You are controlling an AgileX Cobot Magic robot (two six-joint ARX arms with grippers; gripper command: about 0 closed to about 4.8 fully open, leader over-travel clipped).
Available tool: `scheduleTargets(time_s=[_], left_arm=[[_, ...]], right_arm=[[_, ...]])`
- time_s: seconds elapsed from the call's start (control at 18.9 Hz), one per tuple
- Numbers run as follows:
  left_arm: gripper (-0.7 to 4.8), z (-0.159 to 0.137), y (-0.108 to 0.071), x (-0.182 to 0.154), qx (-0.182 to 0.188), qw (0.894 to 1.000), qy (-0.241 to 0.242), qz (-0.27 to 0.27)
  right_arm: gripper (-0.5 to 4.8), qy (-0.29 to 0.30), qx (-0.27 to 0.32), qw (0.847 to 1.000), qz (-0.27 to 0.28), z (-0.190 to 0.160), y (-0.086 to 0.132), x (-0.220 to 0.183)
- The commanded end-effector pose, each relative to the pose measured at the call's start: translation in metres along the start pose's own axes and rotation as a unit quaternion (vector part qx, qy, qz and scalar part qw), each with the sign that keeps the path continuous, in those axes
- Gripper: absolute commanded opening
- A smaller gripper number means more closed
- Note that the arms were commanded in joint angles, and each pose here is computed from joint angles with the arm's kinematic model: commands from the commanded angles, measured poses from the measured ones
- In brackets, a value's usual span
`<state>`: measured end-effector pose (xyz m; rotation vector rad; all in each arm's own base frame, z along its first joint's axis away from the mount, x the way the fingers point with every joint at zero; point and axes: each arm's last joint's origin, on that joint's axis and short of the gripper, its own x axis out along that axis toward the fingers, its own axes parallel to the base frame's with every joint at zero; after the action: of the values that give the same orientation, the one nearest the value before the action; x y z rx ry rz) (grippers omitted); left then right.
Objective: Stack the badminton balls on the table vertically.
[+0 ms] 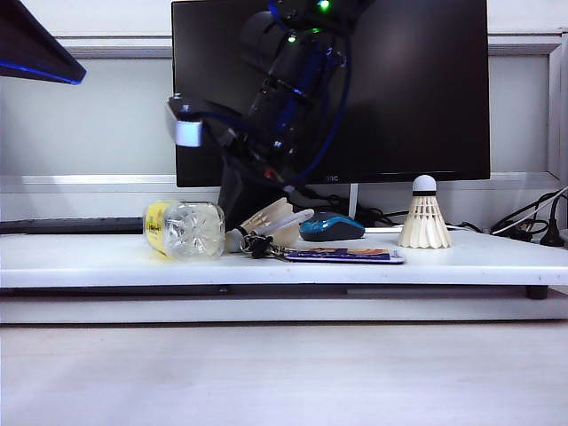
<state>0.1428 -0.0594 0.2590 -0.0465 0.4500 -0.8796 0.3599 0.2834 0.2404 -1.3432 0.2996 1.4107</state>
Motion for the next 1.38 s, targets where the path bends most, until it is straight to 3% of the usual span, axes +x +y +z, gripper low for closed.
scheduleTargets(time_s=[0.05, 0.9, 1.38], left_arm=[[-0.06, 0.002, -0.001, -0.001, 0.006, 1.0, -0.004, -0.001], [-0.06, 0.002, -0.001, -0.001, 0.01, 1.0, -0.002, -0.001], [-0.05, 0.001, -0.001, -0.001, 0.009, 1.0, -0.001, -0.001]], right_arm=[[1.59, -0.001, -0.003, 1.0, 0.006, 0.0, 0.001, 0.009], [1.58, 0.054, -0.017, 0.998, -0.011, -0.009, -0.001, 0.015], [1.33, 0.054, -0.014, 0.998, -0.024, -0.013, -0.005, 0.013]])
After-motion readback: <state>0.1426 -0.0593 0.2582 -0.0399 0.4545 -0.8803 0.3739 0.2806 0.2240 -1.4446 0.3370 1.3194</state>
